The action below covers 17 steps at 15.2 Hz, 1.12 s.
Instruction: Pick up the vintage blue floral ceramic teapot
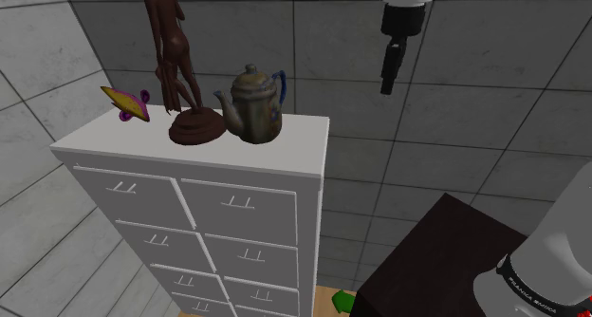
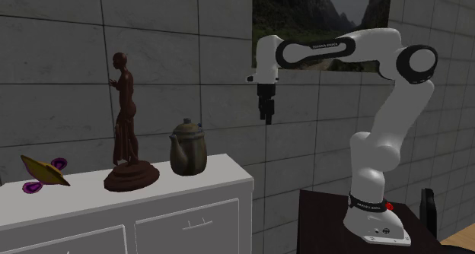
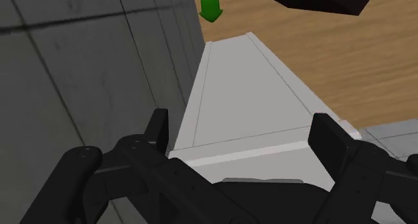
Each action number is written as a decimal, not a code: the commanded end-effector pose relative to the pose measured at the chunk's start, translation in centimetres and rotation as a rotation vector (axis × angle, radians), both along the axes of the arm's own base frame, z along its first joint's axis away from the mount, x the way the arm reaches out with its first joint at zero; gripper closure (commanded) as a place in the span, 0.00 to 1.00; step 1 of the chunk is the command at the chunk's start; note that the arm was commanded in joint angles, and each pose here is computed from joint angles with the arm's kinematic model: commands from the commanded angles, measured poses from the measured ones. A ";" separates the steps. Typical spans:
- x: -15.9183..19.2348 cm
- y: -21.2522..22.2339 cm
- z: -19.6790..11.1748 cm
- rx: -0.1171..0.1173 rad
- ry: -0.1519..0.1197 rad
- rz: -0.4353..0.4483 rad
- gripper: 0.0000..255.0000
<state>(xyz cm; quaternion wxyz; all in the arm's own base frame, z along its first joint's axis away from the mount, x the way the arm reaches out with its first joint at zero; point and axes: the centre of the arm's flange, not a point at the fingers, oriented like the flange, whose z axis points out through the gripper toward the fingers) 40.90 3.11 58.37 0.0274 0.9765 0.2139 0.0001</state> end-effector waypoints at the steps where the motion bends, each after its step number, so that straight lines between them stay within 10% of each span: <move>1: 2.8 0.7 0.0 0.004 -0.009 0.052 0.00; 17: 20.7 8.4 0.9 0.037 -0.074 0.445 0.00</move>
